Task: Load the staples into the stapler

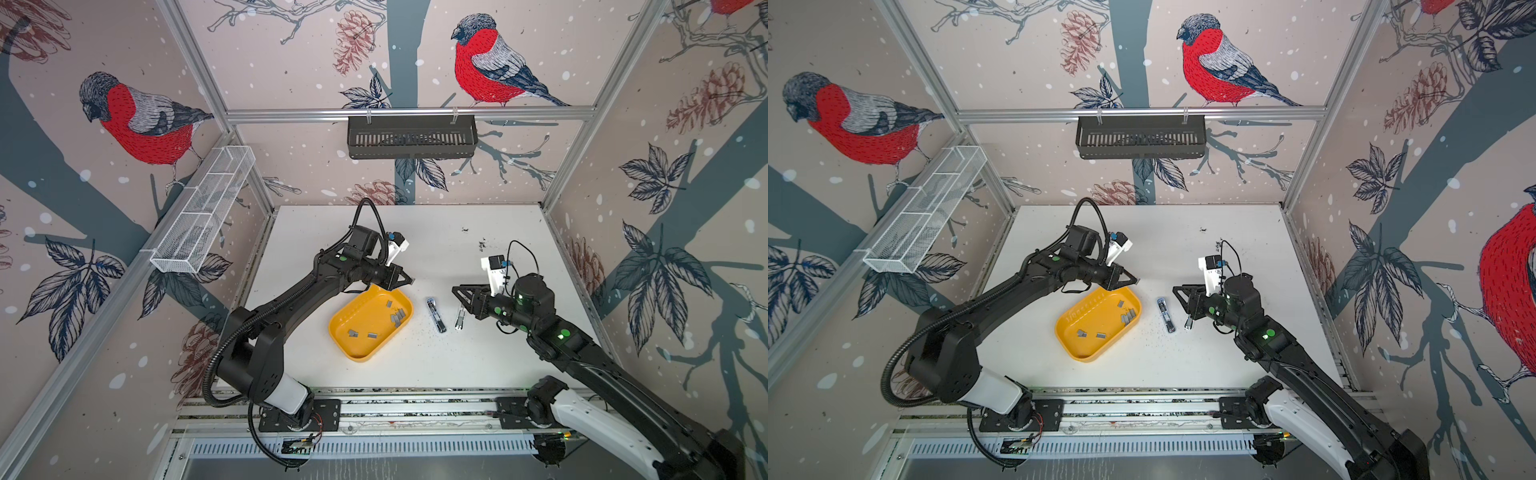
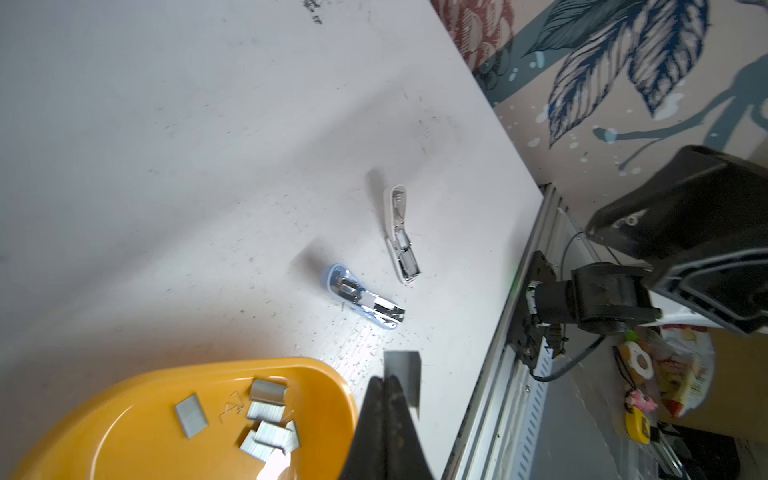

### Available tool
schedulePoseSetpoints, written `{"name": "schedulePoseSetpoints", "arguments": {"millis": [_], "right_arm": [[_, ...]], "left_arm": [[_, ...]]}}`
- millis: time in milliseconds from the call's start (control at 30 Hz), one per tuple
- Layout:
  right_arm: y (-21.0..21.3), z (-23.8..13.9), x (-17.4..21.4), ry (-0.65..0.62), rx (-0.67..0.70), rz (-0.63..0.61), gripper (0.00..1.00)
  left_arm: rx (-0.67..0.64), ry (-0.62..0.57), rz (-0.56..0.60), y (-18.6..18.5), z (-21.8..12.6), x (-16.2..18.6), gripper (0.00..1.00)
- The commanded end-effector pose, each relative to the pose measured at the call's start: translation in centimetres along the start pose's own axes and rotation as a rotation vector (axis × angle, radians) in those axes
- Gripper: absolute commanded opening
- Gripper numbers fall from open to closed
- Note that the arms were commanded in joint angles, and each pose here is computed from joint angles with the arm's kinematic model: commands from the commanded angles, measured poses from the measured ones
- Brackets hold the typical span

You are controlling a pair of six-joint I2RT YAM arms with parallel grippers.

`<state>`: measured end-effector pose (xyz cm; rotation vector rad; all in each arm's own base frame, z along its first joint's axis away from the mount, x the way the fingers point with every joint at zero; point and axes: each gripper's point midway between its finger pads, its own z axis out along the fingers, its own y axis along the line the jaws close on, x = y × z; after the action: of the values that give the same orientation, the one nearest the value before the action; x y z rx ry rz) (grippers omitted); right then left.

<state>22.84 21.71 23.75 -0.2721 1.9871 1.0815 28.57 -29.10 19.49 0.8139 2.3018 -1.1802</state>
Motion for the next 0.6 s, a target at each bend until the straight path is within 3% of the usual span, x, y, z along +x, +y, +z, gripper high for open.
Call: {"name": "schedulePoseSetpoints", "arguments": {"millis": [0,133,300,567], "right_arm": [[2.9,-0.3,-2.0,-0.07,-0.154,0.027,0.37],[5.0,-0.6,-3.9,-0.134,-0.282,0.071,0.4],[7.1,-1.5,-6.4,-0.222,-0.382,0.086,0.45],[9.4,-2.8,-10.0,-0.34,-0.48,0.115,0.56]], "left_arm": [[0.168,-0.071,0.088,-3.4,-0.9,-1.6,0.0],[0.305,-0.127,0.116,-5.9,-2.0,-3.1,0.0],[0.384,-0.161,0.118,-7.9,-3.2,-4.9,0.0],[0.547,-0.309,0.073,-12.4,-6.4,-8.2,0.0]]}}
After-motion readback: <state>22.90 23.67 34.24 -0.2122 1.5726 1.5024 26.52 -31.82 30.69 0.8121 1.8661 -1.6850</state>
